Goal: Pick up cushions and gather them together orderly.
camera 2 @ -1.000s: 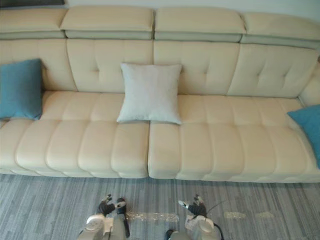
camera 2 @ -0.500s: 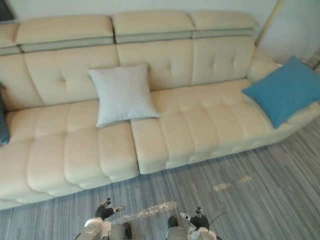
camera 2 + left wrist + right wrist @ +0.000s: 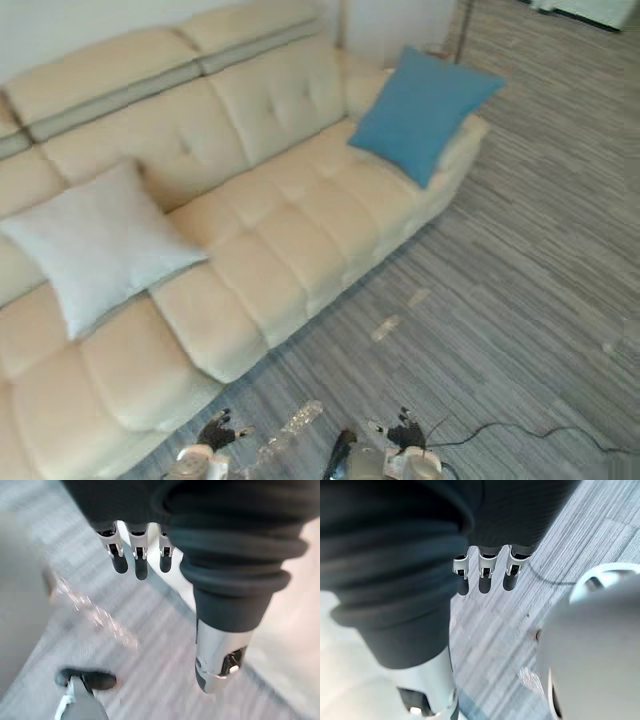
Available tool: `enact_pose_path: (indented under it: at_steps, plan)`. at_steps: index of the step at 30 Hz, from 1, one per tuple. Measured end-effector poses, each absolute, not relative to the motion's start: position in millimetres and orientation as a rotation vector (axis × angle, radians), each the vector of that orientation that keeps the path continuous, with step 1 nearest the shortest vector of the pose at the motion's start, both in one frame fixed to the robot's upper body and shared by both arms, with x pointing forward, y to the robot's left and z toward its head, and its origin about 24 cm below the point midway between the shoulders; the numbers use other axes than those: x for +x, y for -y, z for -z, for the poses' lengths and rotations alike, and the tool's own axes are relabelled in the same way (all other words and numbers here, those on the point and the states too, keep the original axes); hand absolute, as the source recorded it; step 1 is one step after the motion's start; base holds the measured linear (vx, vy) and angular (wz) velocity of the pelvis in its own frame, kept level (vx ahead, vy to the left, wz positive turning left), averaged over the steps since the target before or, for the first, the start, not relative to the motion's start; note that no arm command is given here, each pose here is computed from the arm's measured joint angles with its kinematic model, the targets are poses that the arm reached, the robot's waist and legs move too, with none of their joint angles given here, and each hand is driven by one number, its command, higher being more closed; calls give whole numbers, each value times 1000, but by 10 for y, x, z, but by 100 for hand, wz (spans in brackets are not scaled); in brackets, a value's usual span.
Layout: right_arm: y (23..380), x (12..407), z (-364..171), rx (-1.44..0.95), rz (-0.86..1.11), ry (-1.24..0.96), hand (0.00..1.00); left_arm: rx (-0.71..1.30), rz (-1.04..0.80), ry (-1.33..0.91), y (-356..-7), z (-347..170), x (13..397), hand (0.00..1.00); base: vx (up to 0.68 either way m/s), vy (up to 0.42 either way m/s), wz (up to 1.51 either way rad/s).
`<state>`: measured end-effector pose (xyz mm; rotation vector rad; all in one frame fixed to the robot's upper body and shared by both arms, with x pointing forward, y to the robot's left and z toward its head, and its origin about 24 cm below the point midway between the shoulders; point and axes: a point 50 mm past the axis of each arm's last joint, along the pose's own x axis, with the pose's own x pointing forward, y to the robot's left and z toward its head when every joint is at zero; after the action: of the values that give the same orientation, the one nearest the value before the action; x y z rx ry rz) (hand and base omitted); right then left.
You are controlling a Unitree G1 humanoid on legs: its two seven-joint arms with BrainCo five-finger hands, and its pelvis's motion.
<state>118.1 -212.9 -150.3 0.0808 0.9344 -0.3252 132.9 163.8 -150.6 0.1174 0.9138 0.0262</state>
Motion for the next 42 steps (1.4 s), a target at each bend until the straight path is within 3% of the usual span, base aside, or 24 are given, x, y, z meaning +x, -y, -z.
enact_pose_path:
  at_steps: [6,11,22,32,35,42]
  plan:
    - [2221,1179,1490,93,379,-928,0,133,10,-868,-1561,1456,1443,0,299,12,-86]
    - [2048,1236,1507,147,384,-922,0,143,45,-829,-1455,1407,1575,0,362,190,-90]
    - [1946,1407,1467,135,337,-891,0,242,65,-857,-1620,1426,1549,0,381,121,-55]
    - [2242,1358,1428,76,377,-884,0,166,70,-892,-1384,1477,1475,0,441,-228,3]
    - [2206,1223,1486,83,379,-927,0,136,43,-864,-1418,1451,1512,0,393,-212,-25]
    - [2177,1323,1459,104,385,-899,0,127,29,-826,-1404,1403,1590,0,356,-21,-51]
